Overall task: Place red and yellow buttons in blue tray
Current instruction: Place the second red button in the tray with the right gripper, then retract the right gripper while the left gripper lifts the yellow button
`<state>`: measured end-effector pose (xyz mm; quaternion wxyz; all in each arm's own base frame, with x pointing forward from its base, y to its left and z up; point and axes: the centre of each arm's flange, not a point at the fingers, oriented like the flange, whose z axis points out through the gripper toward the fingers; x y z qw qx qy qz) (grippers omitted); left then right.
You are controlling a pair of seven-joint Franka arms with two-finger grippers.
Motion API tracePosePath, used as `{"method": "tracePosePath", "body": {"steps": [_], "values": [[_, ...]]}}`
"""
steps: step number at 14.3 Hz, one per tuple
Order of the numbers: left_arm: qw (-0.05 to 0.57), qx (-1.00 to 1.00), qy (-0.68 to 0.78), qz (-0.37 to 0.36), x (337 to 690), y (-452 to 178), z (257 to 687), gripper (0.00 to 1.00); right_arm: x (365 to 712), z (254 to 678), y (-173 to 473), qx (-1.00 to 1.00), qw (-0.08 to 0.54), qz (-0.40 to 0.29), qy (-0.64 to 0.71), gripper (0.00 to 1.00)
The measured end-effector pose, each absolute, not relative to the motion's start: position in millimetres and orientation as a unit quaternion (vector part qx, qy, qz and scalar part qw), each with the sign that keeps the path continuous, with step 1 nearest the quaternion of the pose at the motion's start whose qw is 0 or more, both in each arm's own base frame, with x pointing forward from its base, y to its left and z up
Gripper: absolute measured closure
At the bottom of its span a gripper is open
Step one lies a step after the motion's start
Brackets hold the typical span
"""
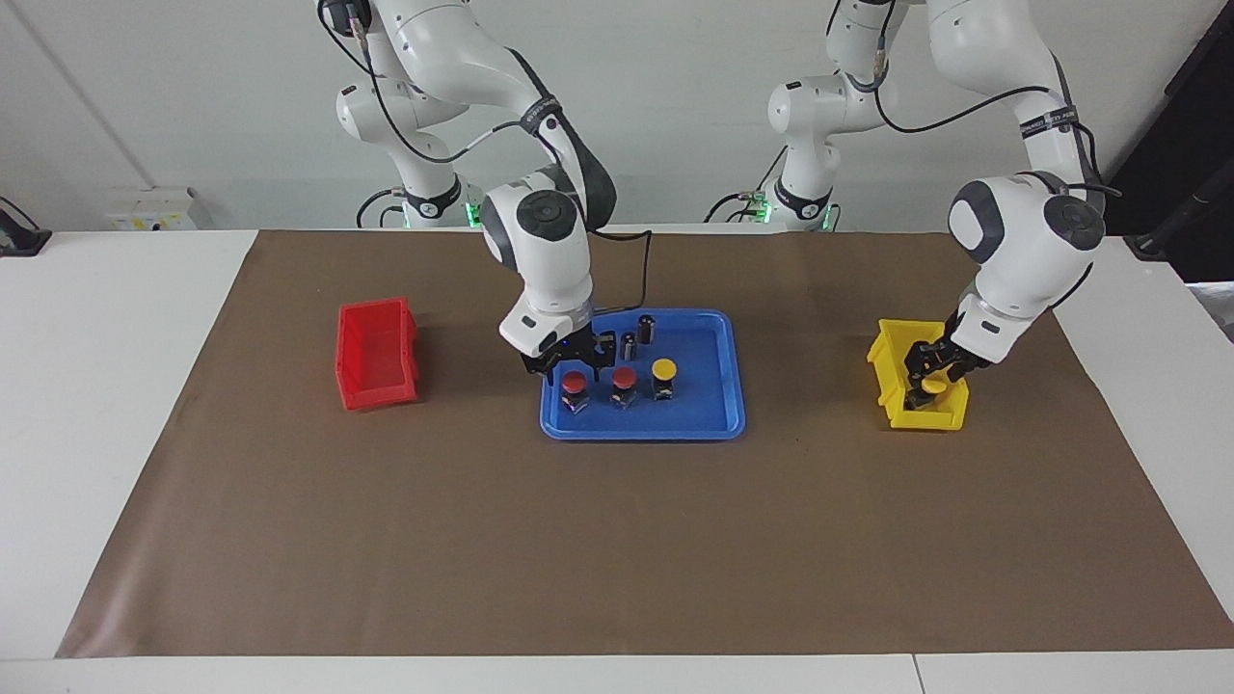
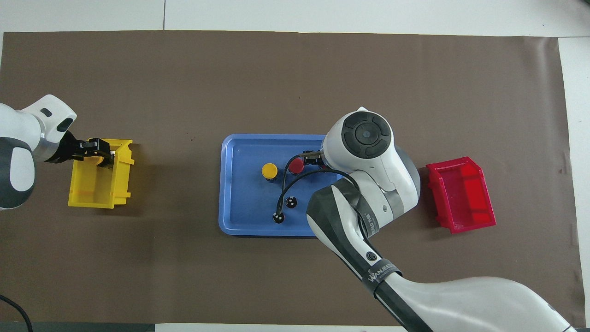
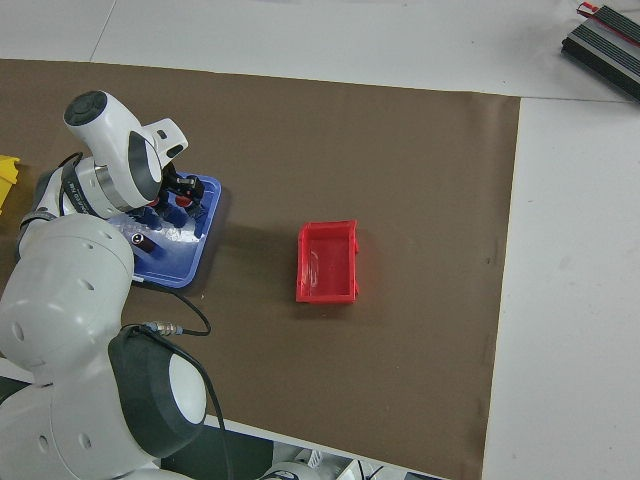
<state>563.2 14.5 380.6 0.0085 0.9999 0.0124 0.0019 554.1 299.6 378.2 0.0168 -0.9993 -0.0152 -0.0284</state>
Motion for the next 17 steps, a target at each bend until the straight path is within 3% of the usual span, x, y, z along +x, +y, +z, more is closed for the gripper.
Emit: {"method": "tracePosePath", "body": {"steps": [1,4,8,13,17], "values": [[0.008,1.000,0.013,0.002,563,15,381,0.30,564,398,289,-0.999,0.006,-0.034,-0.011,0.01],[0.008,1.000,0.014,0.003,563,16,381,0.32,594,485,220,-0.998,-0.015,-0.035,0.041,0.00],[0.008,1.000,0.014,0.008,564,17,381,0.32,595,581,140,-0.996,-0.022,-0.026,0.079,0.00],[0.008,1.000,0.017,0.006,566,19,367,0.33,574,628,37,-0.998,-0.029,0.001,0.055,0.00],[0.008,1.000,0.019,0.006,567,22,362,0.37,549,634,-52,-0.998,-0.027,0.033,0.040,0.00]]}}
